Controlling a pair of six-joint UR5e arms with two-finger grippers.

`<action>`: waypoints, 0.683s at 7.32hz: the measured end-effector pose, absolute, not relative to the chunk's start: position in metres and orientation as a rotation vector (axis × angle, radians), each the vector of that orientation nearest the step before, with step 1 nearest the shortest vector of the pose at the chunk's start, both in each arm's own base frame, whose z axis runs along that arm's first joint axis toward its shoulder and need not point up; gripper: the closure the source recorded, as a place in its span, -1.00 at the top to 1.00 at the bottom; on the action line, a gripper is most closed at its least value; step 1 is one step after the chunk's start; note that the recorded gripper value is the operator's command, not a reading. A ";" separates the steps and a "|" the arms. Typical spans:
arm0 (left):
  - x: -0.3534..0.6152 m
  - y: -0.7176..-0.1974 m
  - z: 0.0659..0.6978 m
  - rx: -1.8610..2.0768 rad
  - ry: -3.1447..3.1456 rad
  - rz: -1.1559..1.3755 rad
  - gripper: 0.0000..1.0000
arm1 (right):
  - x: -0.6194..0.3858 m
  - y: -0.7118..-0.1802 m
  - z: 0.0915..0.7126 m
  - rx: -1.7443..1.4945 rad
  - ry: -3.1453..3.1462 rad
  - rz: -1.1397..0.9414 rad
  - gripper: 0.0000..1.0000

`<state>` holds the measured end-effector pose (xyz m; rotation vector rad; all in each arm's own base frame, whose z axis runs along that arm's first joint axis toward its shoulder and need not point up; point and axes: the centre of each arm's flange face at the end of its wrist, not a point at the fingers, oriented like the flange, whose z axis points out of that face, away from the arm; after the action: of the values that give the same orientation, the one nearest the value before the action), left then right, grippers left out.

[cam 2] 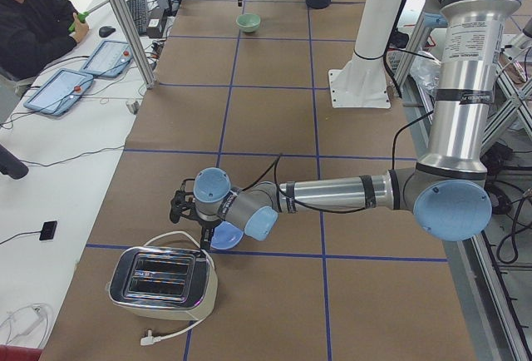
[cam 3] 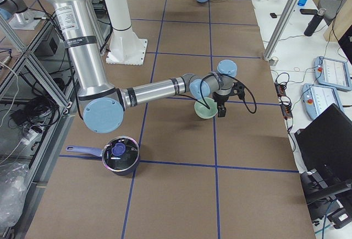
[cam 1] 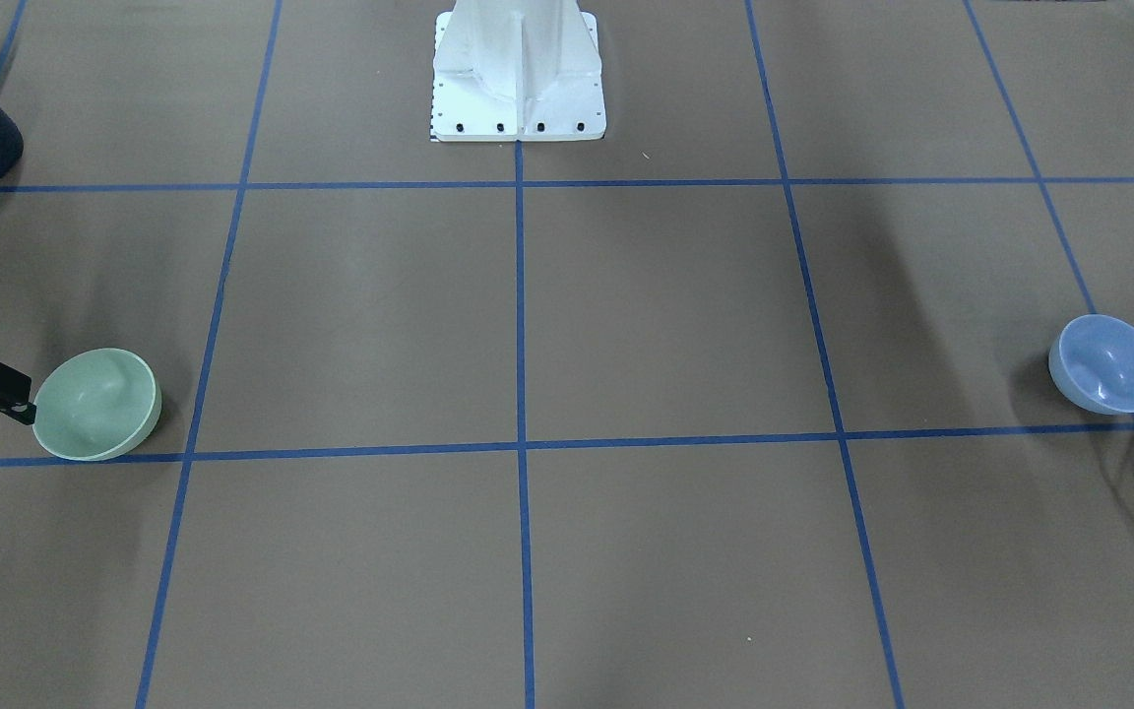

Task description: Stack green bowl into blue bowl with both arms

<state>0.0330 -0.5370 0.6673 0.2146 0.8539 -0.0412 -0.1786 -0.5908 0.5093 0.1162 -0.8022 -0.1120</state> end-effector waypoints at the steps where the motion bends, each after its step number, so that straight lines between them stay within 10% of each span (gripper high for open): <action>1: 0.037 -0.536 0.669 0.214 0.846 -0.041 0.94 | -0.179 -0.591 0.509 0.116 -0.803 -0.111 1.00; 5: 0.042 -0.520 0.680 0.206 0.851 -0.069 0.94 | -0.179 -0.592 0.507 0.119 -0.804 -0.112 1.00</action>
<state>0.0419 -0.5199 0.6805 0.2064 0.8511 -0.0691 -0.1790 -0.5916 0.5070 0.1189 -0.8044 -0.1120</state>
